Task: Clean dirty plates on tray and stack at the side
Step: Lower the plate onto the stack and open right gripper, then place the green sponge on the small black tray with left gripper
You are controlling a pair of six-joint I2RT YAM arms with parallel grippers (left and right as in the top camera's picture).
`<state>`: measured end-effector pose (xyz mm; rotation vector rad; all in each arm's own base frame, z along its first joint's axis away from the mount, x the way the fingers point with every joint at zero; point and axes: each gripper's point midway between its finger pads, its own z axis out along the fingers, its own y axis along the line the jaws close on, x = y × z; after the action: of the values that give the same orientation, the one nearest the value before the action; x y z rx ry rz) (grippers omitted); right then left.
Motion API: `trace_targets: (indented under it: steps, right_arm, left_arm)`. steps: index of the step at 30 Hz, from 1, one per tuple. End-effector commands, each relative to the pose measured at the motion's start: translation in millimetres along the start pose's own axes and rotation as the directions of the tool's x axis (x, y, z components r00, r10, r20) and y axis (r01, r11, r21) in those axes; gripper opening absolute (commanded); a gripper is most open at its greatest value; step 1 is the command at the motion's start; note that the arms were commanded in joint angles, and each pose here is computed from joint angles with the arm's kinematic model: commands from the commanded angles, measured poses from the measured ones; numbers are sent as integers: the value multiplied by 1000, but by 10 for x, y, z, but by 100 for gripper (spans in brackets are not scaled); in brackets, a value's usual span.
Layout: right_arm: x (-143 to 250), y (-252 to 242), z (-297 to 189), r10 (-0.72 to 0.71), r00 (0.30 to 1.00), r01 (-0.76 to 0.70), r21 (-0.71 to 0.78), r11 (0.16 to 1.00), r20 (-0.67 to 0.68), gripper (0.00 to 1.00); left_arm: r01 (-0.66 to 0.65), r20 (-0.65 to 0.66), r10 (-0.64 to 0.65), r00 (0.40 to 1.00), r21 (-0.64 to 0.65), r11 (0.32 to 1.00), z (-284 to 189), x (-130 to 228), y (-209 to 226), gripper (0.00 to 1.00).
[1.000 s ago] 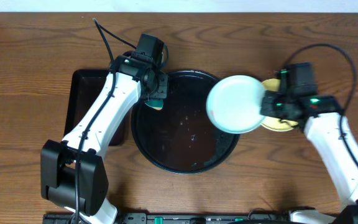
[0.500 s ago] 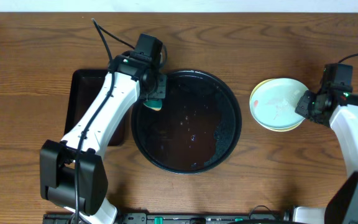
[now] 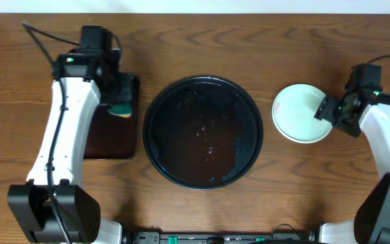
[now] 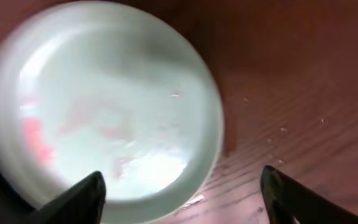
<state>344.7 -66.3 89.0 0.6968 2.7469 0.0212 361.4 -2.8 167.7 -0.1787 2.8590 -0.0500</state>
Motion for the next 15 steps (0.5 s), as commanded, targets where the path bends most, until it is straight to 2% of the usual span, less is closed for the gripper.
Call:
trace_targets:
  steps: [1, 10, 13, 15]
  right_arm:
    - [-196, 378, -456, -59, 994, 73, -149, 986, 95, 83]
    - [67, 852, -527, -201, 976, 213, -194, 958, 83, 91]
    - [131, 940, -534, -228, 971, 239, -202, 950, 78, 91]
    - [163, 981, -537, -241, 968, 251, -205, 946, 76, 91]
  left_arm:
    - [-13, -50, 12, 999, -31, 999, 127, 74, 296, 8]
    - [56, -150, -64, 987, -55, 997, 726, 121, 584, 8]
    - [55, -195, -65, 979, -56, 997, 927, 162, 590, 17]
    - [56, -224, -67, 972, -58, 997, 1019, 203, 597, 31]
